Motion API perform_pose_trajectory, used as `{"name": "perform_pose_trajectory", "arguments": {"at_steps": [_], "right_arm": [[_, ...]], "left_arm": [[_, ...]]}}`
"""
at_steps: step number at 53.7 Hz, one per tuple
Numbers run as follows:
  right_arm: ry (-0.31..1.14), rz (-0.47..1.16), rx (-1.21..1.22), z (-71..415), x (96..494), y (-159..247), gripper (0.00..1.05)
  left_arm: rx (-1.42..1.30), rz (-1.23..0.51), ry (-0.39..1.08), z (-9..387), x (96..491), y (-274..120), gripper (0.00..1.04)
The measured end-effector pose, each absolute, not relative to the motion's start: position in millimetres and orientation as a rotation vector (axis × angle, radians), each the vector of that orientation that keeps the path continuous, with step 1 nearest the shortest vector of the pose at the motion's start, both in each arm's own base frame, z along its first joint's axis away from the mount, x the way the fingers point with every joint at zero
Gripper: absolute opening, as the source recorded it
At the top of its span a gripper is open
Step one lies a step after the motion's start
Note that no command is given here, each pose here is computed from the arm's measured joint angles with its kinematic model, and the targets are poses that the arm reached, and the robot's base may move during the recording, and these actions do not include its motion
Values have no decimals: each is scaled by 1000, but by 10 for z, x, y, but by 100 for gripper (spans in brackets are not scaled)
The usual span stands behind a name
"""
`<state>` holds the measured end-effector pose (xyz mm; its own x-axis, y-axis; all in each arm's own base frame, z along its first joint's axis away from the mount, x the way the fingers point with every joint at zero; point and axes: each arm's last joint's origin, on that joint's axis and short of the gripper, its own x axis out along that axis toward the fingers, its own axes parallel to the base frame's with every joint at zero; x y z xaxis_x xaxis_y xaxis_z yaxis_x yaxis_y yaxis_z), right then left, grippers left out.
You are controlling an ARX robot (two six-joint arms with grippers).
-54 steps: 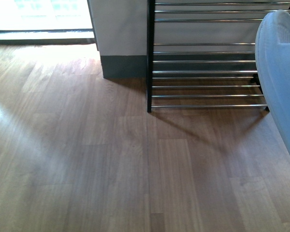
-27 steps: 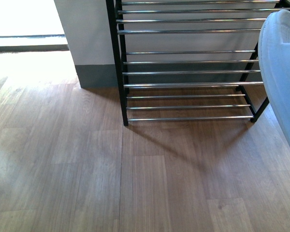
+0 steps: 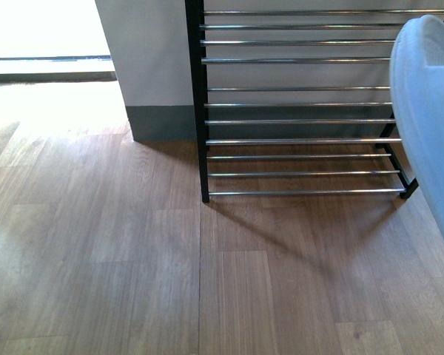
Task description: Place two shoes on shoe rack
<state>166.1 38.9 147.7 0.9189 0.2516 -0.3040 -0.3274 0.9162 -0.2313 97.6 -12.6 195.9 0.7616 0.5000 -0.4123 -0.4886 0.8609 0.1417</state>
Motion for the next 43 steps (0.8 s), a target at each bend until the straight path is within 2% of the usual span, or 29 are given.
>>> {"name": "perform_pose_trajectory", "arguments": {"at_steps": [43], "right_arm": [[273,300,-284,1479,1662,388,1]], "left_arm": [[27,538,456,1959,976,-126,2]]}}
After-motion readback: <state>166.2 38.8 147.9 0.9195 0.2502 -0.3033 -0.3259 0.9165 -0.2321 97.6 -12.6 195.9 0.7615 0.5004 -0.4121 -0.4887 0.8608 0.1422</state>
